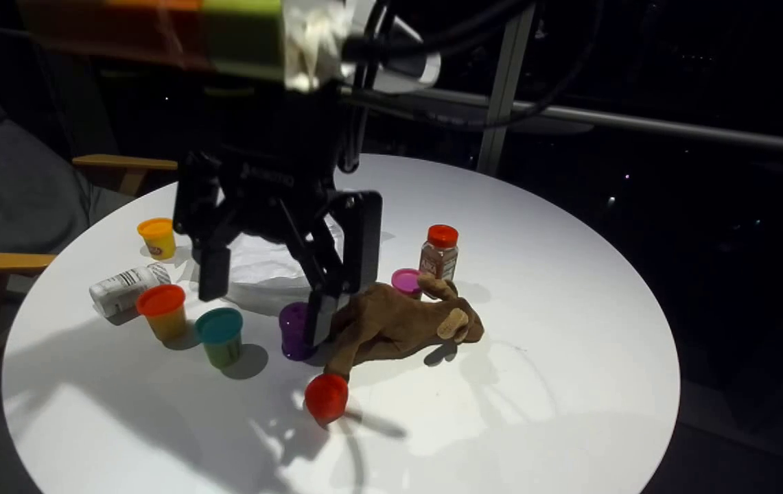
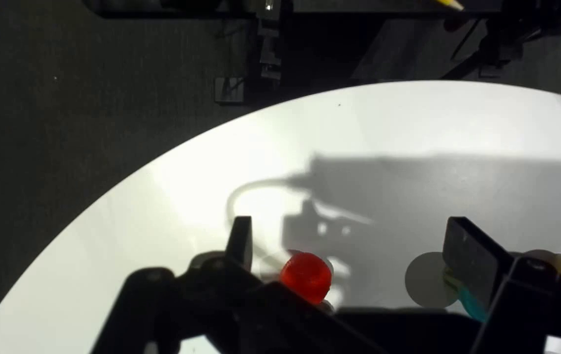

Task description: Put the objects on the table in the plastic

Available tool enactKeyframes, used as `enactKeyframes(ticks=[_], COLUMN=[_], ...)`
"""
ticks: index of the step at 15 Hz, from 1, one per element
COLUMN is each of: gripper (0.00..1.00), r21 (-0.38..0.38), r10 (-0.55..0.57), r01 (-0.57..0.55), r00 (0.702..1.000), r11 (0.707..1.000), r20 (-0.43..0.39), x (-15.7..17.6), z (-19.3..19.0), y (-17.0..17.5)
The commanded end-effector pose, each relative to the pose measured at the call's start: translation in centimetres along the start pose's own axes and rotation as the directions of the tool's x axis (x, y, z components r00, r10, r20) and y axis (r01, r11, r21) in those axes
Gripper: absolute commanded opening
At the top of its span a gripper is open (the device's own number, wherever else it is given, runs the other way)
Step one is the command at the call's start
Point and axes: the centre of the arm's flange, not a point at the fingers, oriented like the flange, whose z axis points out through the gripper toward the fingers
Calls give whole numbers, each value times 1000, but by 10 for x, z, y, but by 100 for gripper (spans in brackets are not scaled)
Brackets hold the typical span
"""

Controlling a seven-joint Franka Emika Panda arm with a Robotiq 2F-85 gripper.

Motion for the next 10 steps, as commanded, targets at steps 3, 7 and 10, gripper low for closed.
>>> enactKeyframes(ticks=[3, 7, 10], gripper=[100, 100, 100], r21=[72, 45, 29], r10=[21, 46, 58], r01=[-16, -42, -55], r00=[998, 993, 990], r11=[997, 998, 998], r20=[-67, -106, -129], x=[47, 60, 63], z=[66, 96, 107], y=[-7, -7, -5])
